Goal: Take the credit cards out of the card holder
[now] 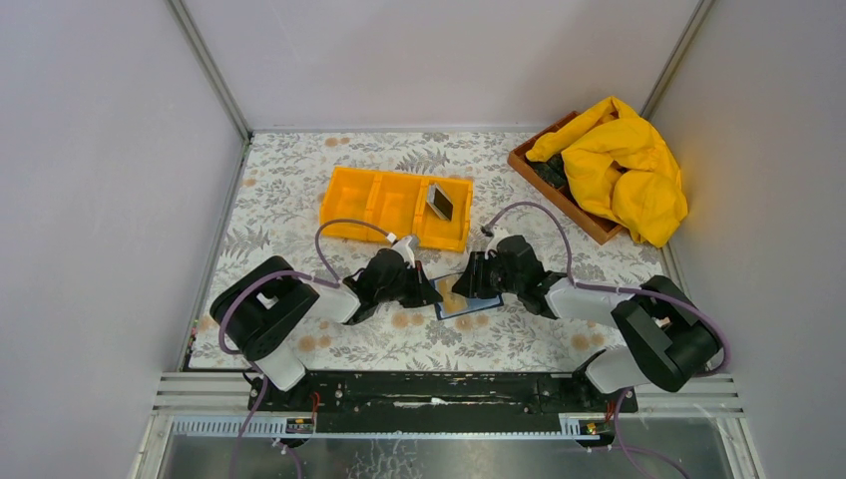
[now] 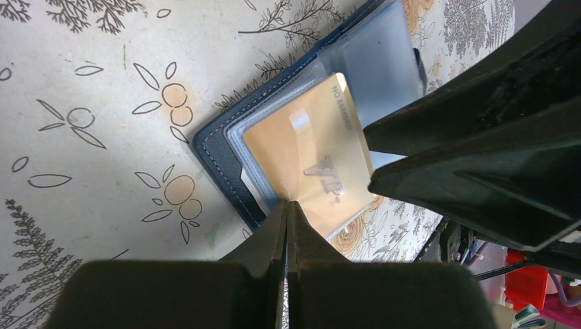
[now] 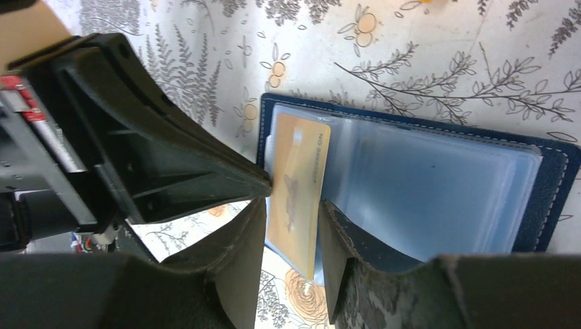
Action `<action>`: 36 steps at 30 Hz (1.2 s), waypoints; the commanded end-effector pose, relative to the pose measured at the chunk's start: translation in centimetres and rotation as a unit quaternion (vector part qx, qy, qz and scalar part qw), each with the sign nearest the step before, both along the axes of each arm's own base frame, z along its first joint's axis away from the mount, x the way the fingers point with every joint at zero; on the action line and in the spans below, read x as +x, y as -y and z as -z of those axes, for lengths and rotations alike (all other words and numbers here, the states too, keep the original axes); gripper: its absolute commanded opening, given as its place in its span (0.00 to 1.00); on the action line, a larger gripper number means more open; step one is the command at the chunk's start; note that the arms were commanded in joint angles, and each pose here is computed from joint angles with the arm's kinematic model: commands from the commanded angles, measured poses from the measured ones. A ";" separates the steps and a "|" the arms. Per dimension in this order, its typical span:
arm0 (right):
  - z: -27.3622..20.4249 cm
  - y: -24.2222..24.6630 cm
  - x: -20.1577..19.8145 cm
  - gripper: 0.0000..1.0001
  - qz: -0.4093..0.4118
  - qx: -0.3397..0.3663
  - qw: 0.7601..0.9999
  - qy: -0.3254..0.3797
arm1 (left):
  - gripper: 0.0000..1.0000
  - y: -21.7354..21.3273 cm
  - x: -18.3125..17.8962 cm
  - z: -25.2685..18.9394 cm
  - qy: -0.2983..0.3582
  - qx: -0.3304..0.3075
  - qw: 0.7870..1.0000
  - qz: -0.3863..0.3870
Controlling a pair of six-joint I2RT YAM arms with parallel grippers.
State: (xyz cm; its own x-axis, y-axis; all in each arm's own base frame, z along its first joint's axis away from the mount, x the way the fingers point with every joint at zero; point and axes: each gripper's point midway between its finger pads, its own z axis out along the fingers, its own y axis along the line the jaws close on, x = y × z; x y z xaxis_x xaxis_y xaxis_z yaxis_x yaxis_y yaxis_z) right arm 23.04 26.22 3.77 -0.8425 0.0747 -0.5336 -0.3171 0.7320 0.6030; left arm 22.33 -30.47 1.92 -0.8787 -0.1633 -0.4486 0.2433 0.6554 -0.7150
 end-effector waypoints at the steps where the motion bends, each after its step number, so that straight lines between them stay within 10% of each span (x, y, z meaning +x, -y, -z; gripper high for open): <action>1: -2.7 -1.2 -0.2 0.41 -0.026 0.041 0.998 0.026 | 0.00 -1.2 -0.4 2.3 -0.024 0.040 0.999 -0.007; 36: -0.7 -2.4 -2.3 0.38 -0.079 0.055 0.995 -0.033 | 0.00 -0.9 0.0 2.6 -0.027 0.042 0.999 -0.002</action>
